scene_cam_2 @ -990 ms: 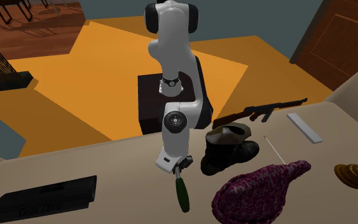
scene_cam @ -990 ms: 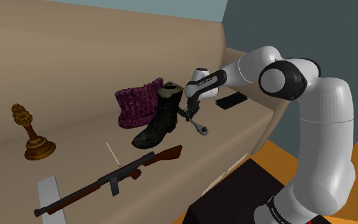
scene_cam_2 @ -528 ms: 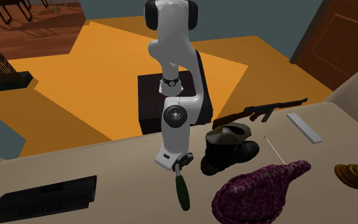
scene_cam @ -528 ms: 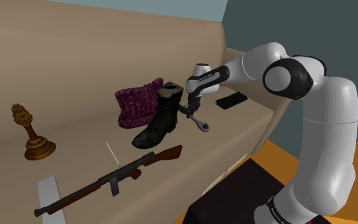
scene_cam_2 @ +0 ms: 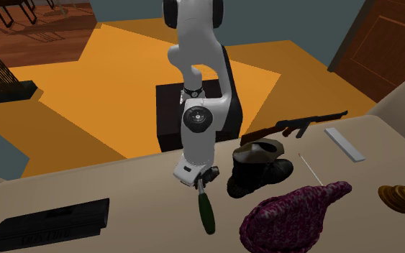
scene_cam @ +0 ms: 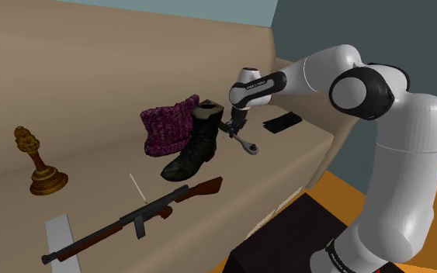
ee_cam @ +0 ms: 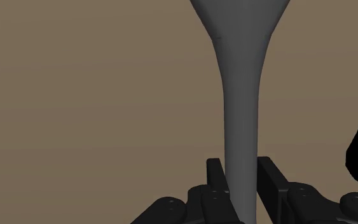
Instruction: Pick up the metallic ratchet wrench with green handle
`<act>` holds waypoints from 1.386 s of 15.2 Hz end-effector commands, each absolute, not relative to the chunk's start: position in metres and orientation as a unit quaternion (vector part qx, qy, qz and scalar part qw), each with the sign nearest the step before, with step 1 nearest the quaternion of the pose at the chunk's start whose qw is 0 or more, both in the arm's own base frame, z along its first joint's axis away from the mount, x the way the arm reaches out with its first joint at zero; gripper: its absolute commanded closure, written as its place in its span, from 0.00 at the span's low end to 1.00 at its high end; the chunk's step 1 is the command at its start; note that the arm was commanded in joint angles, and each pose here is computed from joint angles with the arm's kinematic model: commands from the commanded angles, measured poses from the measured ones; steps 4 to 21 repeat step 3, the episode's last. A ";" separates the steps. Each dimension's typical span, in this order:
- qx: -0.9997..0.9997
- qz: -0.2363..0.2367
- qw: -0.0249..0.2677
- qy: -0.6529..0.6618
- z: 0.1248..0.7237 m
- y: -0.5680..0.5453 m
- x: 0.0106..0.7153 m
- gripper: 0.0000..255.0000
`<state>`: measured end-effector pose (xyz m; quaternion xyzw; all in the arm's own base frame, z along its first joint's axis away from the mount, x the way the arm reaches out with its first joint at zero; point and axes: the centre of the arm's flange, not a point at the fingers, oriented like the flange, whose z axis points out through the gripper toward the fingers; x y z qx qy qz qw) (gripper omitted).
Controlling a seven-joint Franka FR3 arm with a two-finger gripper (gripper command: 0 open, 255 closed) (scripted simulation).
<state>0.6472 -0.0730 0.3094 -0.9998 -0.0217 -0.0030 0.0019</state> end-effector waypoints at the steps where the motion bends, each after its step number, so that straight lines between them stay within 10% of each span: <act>1: -1.000 -0.003 0.002 -0.022 0.321 -0.073 0.647 1.00; 21: -1.000 -0.003 0.002 -0.022 0.321 -0.073 0.647 1.00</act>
